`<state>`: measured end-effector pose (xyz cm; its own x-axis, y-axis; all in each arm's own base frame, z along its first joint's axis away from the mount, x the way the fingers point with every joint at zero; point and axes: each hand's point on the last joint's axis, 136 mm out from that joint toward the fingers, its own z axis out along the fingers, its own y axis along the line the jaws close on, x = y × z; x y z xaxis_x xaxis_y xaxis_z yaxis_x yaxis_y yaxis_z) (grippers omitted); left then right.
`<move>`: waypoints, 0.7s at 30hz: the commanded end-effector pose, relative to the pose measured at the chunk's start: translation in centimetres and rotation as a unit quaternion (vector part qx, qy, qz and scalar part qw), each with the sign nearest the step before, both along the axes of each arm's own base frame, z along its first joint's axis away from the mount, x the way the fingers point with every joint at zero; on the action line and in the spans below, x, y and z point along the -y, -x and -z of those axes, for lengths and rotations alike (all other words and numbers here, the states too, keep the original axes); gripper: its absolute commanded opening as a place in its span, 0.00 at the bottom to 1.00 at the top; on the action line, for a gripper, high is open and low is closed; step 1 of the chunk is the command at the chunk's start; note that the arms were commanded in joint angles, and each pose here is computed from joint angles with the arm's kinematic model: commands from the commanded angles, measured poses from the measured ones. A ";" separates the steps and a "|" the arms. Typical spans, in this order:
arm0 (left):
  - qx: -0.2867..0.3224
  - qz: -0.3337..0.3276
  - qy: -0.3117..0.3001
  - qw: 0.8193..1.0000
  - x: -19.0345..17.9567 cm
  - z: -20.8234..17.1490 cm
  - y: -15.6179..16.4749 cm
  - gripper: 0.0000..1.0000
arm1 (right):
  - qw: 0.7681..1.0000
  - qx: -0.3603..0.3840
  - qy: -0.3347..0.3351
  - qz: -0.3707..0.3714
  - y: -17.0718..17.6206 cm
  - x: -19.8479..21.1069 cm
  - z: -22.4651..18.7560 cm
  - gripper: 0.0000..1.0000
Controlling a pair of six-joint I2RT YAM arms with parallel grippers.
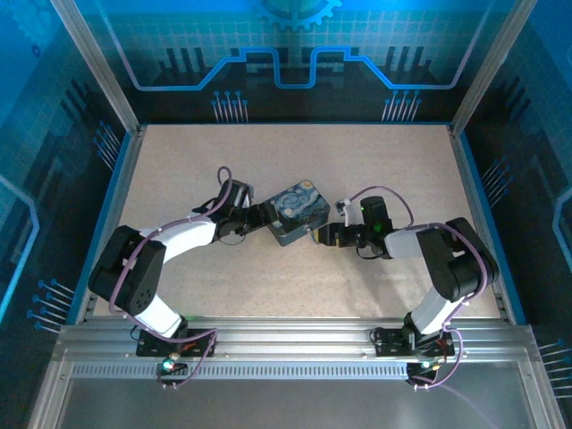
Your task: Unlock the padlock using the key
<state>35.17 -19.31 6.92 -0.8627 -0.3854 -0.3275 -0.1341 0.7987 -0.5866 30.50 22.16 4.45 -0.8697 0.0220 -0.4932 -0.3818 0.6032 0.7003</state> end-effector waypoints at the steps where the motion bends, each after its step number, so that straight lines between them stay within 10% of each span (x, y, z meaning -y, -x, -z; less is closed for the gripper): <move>1: -0.045 -0.007 -0.031 0.998 -1.3 1.8 1.8 0.70 | 1.000 0.003 -0.014 -0.028 0.3 -1.7 -0.4 0.53; 21: -0.042 -0.007 -0.033 0.999 -1.4 1.5 1.8 0.70 | 0.998 0.016 -0.012 -0.054 2.6 -1.9 -1.2 0.52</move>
<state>35.06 -19.25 6.91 -0.8640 -0.3849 -0.3245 -0.1369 0.7999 -0.5843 27.78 24.83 4.70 -0.8713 -0.0669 -0.4862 -0.4416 0.5389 0.7173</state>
